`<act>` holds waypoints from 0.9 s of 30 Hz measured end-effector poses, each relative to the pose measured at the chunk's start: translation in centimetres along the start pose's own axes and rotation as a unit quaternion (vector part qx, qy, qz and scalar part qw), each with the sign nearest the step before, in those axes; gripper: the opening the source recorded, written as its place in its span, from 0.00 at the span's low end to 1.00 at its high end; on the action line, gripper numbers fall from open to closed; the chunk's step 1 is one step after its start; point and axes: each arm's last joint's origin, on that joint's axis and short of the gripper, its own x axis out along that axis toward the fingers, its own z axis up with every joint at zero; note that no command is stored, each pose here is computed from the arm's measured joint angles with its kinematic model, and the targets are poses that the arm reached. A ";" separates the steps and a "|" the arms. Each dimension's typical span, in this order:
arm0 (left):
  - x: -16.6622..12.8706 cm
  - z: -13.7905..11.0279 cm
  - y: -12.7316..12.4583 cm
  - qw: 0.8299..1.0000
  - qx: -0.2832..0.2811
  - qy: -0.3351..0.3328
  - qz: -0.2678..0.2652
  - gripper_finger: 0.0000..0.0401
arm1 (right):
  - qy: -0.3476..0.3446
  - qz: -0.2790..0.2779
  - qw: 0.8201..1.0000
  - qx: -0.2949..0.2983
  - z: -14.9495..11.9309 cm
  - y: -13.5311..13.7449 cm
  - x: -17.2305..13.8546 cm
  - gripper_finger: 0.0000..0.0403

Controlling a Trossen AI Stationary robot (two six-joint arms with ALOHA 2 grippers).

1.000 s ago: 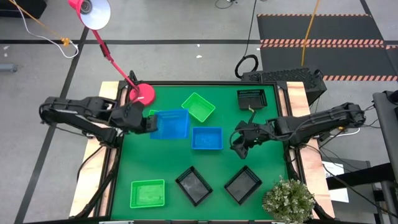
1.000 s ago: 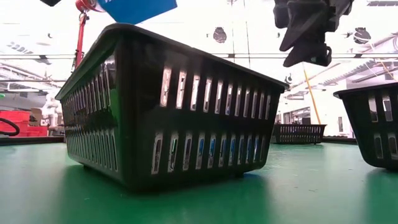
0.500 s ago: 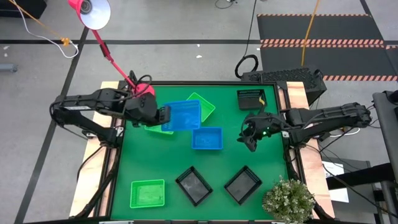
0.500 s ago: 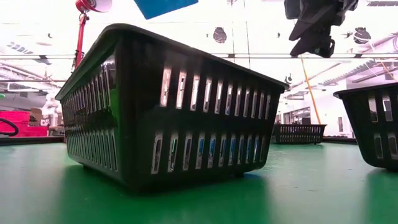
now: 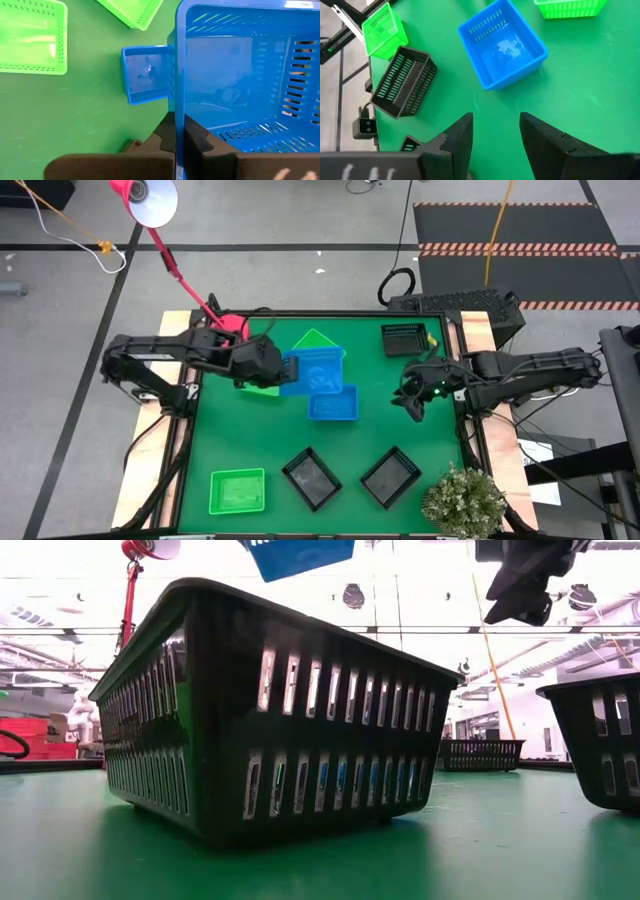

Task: Stack baskets by color
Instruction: Stack the left blue bin on the blue bins

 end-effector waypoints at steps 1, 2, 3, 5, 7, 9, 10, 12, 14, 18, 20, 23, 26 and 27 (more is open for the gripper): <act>0.3 0.0 -0.2 1.000 0.000 0.000 -0.001 0.01 | 0.002 -0.001 1.000 0.000 -0.1 -0.1 -0.1 0.39; 0.6 -0.1 -0.3 1.000 0.002 0.000 0.001 0.01 | 0.003 -0.002 1.000 0.000 -0.1 -0.1 -0.2 0.39; 0.9 -0.2 -0.3 1.000 0.004 0.000 0.006 0.01 | 0.004 -0.003 1.000 0.000 -0.2 -0.2 -0.3 0.39; 1.6 -0.2 -0.6 1.000 0.004 -0.001 0.009 0.01 | 0.005 -0.004 1.000 -0.001 -0.3 -0.3 -0.6 0.39; 2.3 -0.2 -0.8 1.000 0.011 -0.001 0.017 0.01 | 0.006 -0.005 1.000 -0.004 -0.4 -0.3 -0.7 0.39; 3.1 -0.1 -0.9 1.000 0.014 -0.004 0.024 0.01 | 0.006 -0.005 1.000 -0.008 -0.5 -0.4 -0.8 0.39; 3.5 0.0 -1.0 0.999 0.019 -0.008 0.029 0.01 | 0.007 -0.005 1.000 -0.010 -0.5 -0.4 -0.9 0.38; 4.1 0.1 -1.1 0.999 0.029 -0.018 0.037 0.01 | 0.005 -0.004 1.000 -0.011 -0.5 -0.4 -0.9 0.39; 4.9 0.4 -1.2 0.998 0.035 -0.022 0.044 0.01 | 0.005 -0.004 1.000 -0.012 -0.5 -0.4 -1.0 0.39; 6.3 0.9 -1.7 0.998 0.049 -0.026 0.044 0.01 | 0.006 -0.005 1.000 -0.012 -0.6 -0.5 -1.1 0.39; 6.8 1.1 -1.7 0.997 0.057 -0.022 0.049 0.01 | 0.008 -0.006 1.000 -0.012 -0.7 -0.5 -1.2 0.39; 7.9 1.2 -1.8 0.996 0.061 -0.019 0.062 0.01 | 0.015 -0.011 1.000 -0.013 -0.9 -0.6 -1.3 0.39; 9.3 1.2 -1.8 0.995 0.067 -0.010 0.079 0.01 | 0.012 -0.010 1.000 -0.013 -0.9 -0.7 -1.5 0.39; 9.5 1.2 -1.8 0.995 0.066 -0.009 0.080 0.01 | 0.013 -0.011 1.000 -0.013 -1.0 -0.7 -1.5 0.38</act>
